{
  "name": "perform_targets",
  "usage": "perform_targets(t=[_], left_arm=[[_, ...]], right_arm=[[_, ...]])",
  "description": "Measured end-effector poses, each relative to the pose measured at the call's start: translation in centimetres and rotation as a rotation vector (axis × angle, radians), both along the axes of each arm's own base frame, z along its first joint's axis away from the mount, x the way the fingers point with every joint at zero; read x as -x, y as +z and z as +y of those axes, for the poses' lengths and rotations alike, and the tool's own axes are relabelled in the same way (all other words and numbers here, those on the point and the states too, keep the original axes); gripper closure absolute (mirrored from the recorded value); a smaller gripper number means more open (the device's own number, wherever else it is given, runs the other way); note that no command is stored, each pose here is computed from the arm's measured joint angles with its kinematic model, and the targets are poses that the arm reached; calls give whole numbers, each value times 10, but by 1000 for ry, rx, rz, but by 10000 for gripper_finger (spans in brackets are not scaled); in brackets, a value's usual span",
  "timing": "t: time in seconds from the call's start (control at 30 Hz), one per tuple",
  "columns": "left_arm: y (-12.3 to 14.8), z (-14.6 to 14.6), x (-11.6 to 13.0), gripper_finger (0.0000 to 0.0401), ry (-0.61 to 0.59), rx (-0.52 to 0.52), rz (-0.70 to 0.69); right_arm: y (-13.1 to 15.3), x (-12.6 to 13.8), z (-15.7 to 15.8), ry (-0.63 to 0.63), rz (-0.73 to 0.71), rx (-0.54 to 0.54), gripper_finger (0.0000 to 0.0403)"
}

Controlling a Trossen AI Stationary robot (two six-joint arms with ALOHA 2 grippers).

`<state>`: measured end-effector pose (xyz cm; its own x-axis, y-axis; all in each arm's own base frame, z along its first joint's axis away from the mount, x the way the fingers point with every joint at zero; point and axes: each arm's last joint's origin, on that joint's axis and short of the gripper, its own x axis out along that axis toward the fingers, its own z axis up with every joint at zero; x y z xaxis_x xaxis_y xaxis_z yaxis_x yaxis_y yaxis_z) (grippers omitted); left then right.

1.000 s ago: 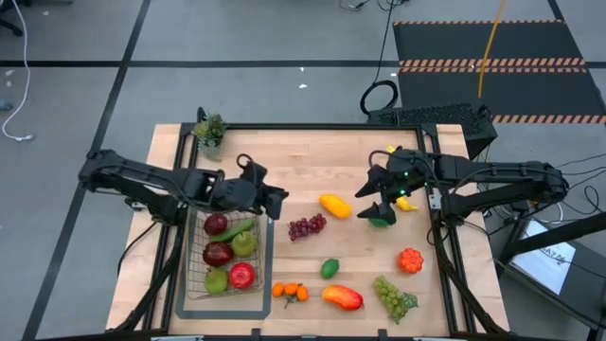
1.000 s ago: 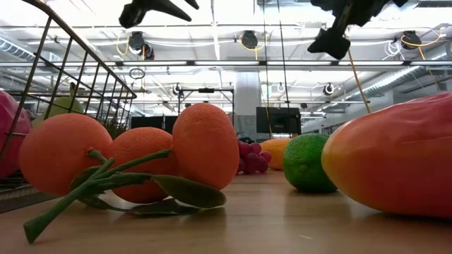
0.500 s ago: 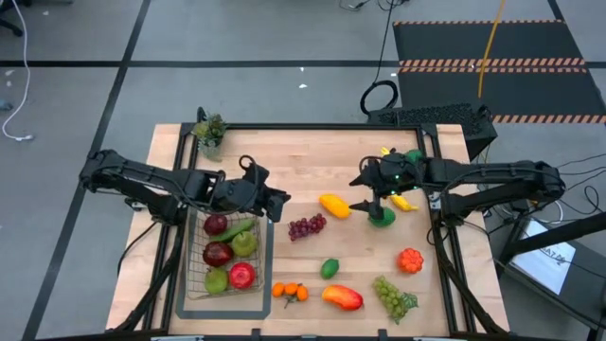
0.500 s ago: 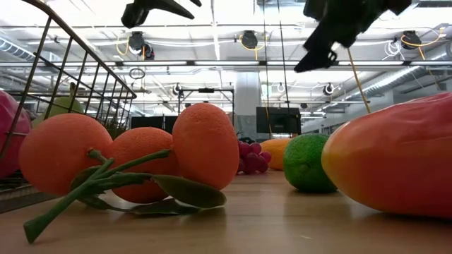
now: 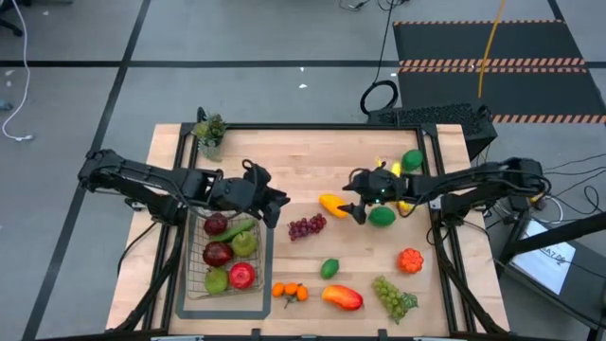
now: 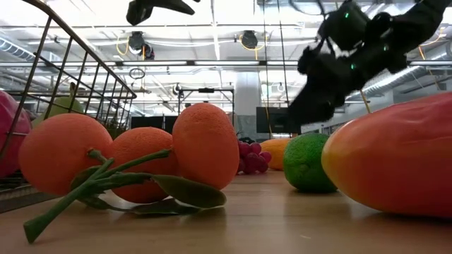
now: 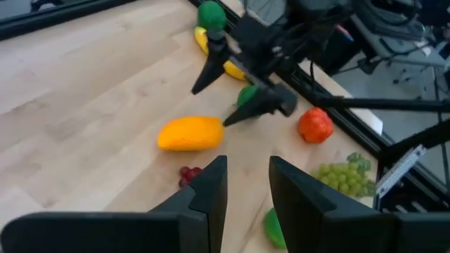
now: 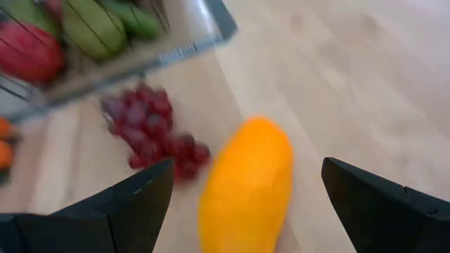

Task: Build produce basket
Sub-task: Put the yellow mango into the wire basket

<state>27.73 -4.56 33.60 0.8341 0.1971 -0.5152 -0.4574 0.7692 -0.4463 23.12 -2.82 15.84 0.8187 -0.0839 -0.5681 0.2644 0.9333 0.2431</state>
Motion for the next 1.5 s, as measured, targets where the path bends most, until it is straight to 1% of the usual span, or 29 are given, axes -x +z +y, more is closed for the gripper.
perform_targets(t=[0.1, 0.2, 0.37, 0.6, 0.7, 0.9, 1.0, 1.23, 1.43, 1.5], left_arm=[[0, 1, 0, 295, -34, -21, 7], [0, 4, -1, 295, -79, -42, 21], [0, 9, 0, 295, -146, -52, 42], [3, 19, 1, 295, -143, -68, 36], [5, 24, 3, 295, -127, -69, 32], [7, 31, 4, 295, -98, -65, 19], [8, 33, 4, 295, -88, -62, 15], [8, 34, 4, 295, -64, -36, 9], [7, 34, 5, 295, -32, -2, 6], [7, 34, 5, 295, -26, 5, 3]], right_arm=[[-14, -4, 0, 1, 52, -16, 46], [-21, -9, -1, -11, 49, -28, 46], [-28, -14, 5, -30, 47, -12, 46], [-44, -16, 19, 17, 127, -29, 48], [-47, -16, 22, -14, 136, -43, 65], [-45, -17, 22, -33, 121, -74, 123], [-44, -18, 22, -37, 109, -83, 135], [-22, -17, 20, -43, -8, -119, 124], [14, -8, 16, -50, -166, -119, 127], [27, -3, 16, -55, -218, -134, 127]])
